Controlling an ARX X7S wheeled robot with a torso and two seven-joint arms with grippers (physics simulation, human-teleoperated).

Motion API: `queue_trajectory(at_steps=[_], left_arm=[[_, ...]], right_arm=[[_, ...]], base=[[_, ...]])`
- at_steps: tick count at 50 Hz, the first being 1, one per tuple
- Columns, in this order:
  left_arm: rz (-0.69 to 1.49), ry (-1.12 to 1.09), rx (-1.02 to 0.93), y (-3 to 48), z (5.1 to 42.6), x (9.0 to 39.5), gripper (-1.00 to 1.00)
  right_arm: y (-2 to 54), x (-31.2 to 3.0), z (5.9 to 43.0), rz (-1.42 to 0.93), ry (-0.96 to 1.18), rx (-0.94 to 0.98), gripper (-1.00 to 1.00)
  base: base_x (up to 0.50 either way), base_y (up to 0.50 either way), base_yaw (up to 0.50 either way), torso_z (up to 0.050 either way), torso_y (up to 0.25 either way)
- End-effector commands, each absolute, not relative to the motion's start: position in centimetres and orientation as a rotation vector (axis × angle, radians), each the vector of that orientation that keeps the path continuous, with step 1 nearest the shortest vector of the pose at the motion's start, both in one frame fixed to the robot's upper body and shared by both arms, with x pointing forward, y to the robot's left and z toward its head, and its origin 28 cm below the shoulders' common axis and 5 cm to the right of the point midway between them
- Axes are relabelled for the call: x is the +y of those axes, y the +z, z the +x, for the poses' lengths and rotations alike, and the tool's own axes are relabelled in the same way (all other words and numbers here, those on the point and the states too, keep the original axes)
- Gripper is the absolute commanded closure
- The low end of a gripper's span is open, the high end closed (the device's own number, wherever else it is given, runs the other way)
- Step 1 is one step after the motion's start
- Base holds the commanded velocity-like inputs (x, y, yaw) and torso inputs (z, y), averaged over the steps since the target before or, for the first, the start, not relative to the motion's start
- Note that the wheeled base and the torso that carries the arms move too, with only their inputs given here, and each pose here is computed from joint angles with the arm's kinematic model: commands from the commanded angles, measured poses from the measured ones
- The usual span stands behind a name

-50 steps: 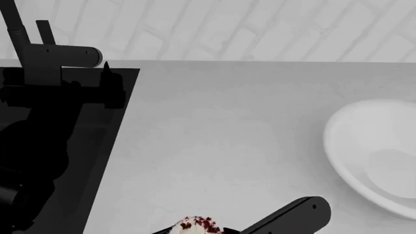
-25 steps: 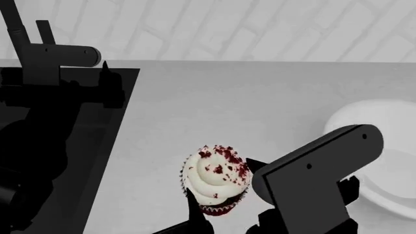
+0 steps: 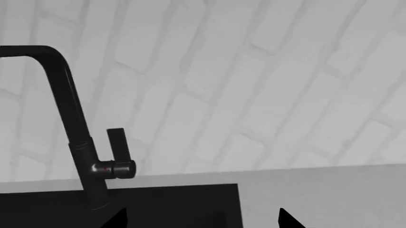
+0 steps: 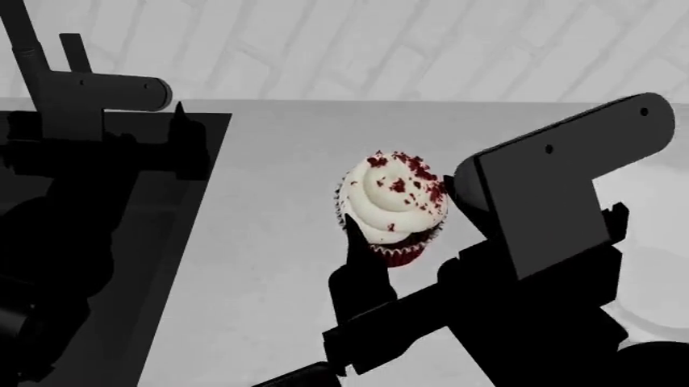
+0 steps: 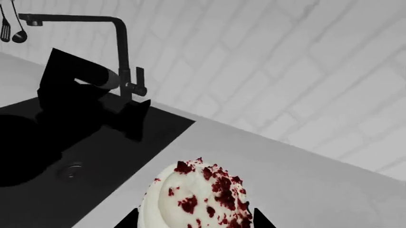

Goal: Move the fresh-baked cupcake off the tray onto the counter, and place the bowl used for mixing into the sink.

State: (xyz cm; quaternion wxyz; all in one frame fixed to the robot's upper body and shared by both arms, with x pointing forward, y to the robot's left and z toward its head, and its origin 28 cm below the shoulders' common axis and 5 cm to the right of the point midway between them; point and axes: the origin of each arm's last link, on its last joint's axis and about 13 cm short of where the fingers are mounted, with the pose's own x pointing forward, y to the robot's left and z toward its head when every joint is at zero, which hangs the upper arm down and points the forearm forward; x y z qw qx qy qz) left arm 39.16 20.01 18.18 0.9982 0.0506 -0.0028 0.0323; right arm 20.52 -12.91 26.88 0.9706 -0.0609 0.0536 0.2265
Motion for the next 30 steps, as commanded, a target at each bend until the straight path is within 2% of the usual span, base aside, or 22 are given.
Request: queue_trajectory(at_steps=[1, 30], left_arm=[[0.106, 0.053, 0.001, 18.0, 39.0, 19.8, -1.00], [0.104, 0.042, -0.003, 17.9, 38.8, 19.7, -1.00]], right_arm=[[26.4, -12.9, 24.0, -0.131, 0.442, 0.144, 1.00], [23.1, -12.3, 31.5, -0.107, 0.466, 0.248, 1.00]], base=[[0.00, 0.00, 0.00, 0.000, 0.000], [0.00, 0.00, 0.00, 0.000, 0.000]])
